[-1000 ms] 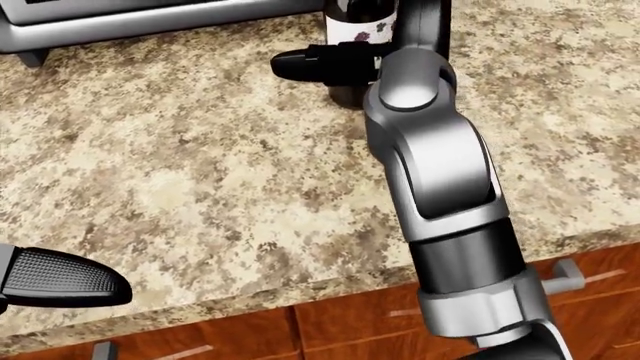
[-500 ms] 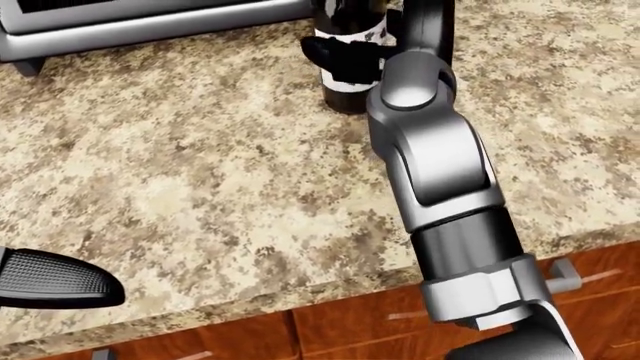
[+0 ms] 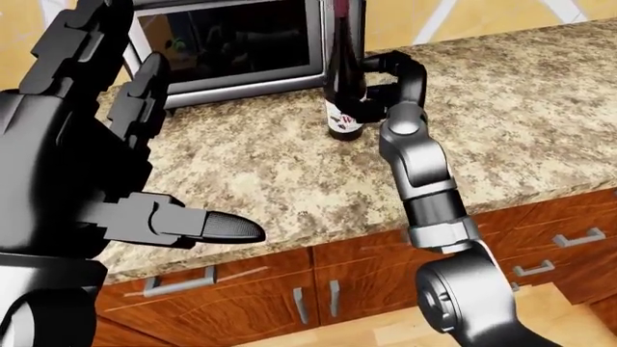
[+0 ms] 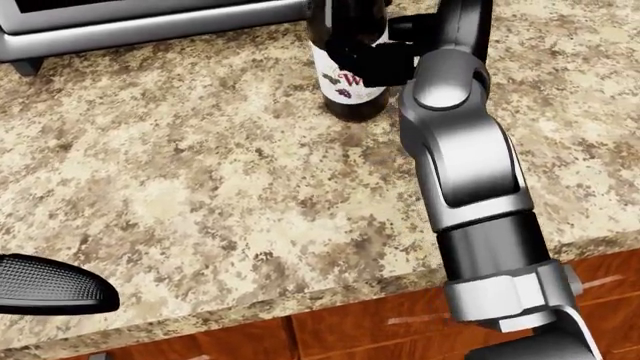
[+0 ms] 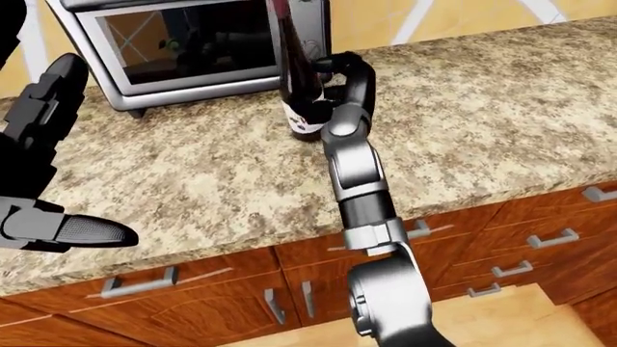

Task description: Move the drinks to the dining counter.

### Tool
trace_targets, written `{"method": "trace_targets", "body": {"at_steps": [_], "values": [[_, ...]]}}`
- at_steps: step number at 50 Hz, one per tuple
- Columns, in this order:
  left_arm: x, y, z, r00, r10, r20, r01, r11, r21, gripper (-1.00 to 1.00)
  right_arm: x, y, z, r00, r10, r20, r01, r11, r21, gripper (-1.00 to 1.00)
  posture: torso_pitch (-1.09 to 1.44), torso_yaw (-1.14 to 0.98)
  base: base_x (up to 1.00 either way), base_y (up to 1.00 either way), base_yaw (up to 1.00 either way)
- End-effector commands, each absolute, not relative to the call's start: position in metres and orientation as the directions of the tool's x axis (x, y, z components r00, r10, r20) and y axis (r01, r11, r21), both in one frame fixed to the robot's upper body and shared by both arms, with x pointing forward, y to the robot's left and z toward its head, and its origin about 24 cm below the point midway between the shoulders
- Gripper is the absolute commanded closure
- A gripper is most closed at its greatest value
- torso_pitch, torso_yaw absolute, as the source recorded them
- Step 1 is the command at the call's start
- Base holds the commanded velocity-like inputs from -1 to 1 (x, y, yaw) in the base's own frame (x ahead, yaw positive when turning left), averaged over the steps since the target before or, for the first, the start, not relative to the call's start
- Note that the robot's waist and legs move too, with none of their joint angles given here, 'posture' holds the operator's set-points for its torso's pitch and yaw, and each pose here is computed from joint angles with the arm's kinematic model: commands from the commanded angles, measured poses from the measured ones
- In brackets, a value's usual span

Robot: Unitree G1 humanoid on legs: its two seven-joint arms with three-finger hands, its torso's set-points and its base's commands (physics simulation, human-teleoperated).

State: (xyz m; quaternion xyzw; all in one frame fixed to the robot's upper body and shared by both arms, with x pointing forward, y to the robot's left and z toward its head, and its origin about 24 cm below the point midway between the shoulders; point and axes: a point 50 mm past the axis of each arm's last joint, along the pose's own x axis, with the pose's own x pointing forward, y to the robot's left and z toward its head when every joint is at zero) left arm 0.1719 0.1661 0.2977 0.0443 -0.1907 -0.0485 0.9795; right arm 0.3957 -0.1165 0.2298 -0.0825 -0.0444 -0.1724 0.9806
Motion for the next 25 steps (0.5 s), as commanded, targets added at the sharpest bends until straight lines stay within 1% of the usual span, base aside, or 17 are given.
{"method": "trace_targets", "body": {"at_steps": [1, 7, 16, 25], "values": [[0.171, 0.170, 0.306, 0.905, -0.082, 0.417, 0.049, 0.995, 0.089, -1.00, 0.392, -0.109, 0.247, 0.947, -0.283, 0.150, 0.302, 0.945, -0.124, 1.00, 0.00, 0.00, 0.00, 0.00, 0.00], [0.171, 0.169, 0.306, 0.905, -0.083, 0.417, 0.049, 0.995, 0.091, -1.00, 0.386, -0.117, 0.251, 0.946, -0.283, 0.157, 0.301, 0.948, -0.107, 1.00, 0.00, 0.00, 0.00, 0.00, 0.00], [0.171, 0.169, 0.306, 0.905, -0.082, 0.417, 0.047, 0.995, 0.093, -1.00, 0.365, -0.127, 0.265, 0.949, -0.261, 0.175, 0.279, 0.956, -0.090, 1.00, 0.00, 0.00, 0.00, 0.00, 0.00], [0.169, 0.169, 0.311, 0.902, -0.084, 0.424, 0.047, 0.994, 0.096, -1.00, 0.341, -0.124, 0.287, 0.954, -0.207, 0.217, 0.234, 0.966, -0.108, 1.00, 0.00, 0.00, 0.00, 0.00, 0.00]]}}
